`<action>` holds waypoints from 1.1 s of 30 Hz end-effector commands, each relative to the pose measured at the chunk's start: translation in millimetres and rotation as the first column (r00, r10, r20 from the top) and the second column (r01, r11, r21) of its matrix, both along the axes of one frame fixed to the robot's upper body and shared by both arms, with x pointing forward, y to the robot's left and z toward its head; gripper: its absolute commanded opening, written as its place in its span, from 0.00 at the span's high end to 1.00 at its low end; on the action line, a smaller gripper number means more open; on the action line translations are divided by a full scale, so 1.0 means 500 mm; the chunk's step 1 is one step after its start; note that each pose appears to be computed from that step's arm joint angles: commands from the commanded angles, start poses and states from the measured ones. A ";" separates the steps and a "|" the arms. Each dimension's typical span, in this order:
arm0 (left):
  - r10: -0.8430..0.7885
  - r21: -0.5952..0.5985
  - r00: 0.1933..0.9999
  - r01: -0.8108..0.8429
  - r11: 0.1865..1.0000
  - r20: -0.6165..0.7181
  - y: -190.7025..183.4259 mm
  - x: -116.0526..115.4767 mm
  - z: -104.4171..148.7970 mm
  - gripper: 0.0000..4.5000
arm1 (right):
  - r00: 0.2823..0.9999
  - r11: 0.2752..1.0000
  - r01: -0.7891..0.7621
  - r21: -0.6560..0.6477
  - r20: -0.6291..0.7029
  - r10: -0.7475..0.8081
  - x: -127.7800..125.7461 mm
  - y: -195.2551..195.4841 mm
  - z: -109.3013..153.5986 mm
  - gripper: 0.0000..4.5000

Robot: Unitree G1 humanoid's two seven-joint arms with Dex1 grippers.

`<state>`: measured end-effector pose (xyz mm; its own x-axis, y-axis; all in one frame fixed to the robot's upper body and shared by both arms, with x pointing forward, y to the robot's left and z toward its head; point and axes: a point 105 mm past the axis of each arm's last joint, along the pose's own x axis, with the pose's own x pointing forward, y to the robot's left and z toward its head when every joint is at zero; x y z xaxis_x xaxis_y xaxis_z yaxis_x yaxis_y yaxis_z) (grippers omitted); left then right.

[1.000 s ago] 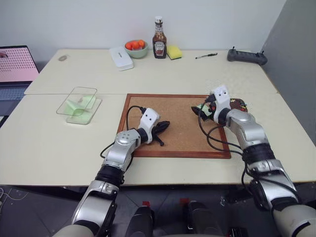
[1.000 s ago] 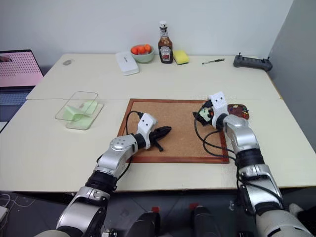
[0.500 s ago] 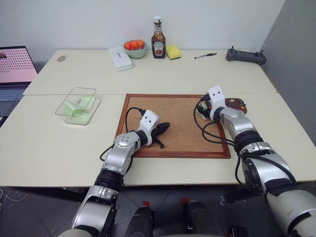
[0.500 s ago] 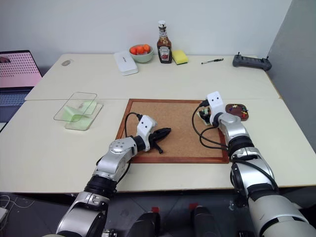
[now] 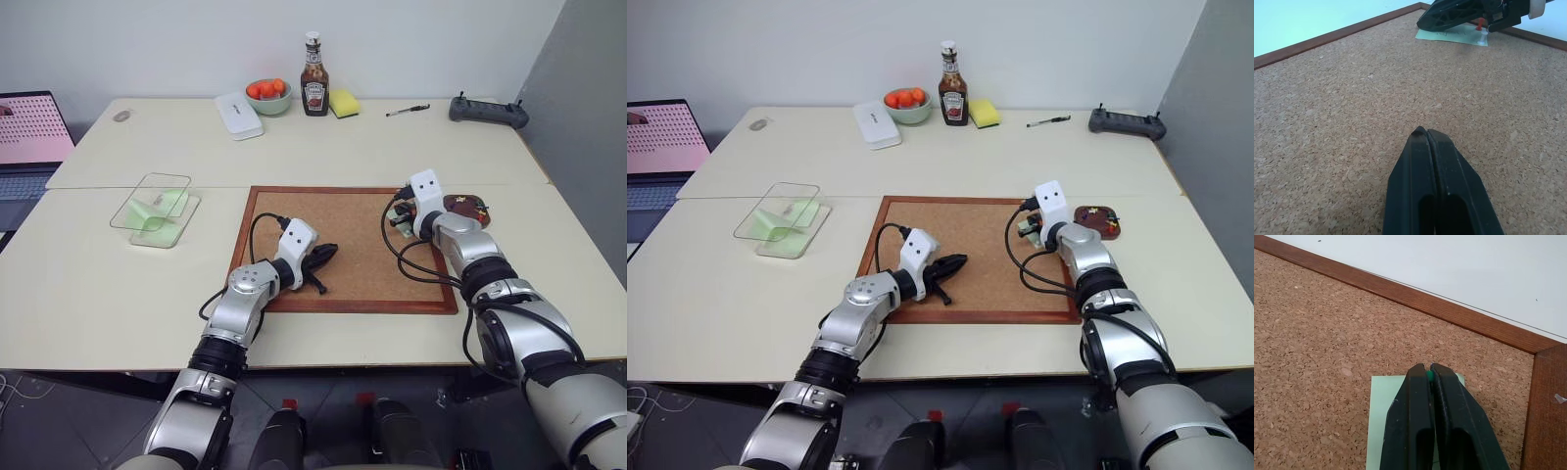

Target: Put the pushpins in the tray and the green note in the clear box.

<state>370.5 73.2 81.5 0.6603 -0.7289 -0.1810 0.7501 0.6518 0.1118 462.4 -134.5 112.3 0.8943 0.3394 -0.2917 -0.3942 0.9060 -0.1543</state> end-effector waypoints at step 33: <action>-0.058 0.065 0.991 0.066 0.996 -0.117 -0.018 -0.041 -0.067 1.00 | 0.967 0.998 -0.010 0.064 0.254 -0.007 0.009 -0.018 0.154 0.98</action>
<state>363.2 69.3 77.8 0.6341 -0.7425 -0.2160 0.7722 0.6225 0.1272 466.6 -130.3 162.1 0.9176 0.3780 -0.1229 -0.3955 0.8989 -0.1886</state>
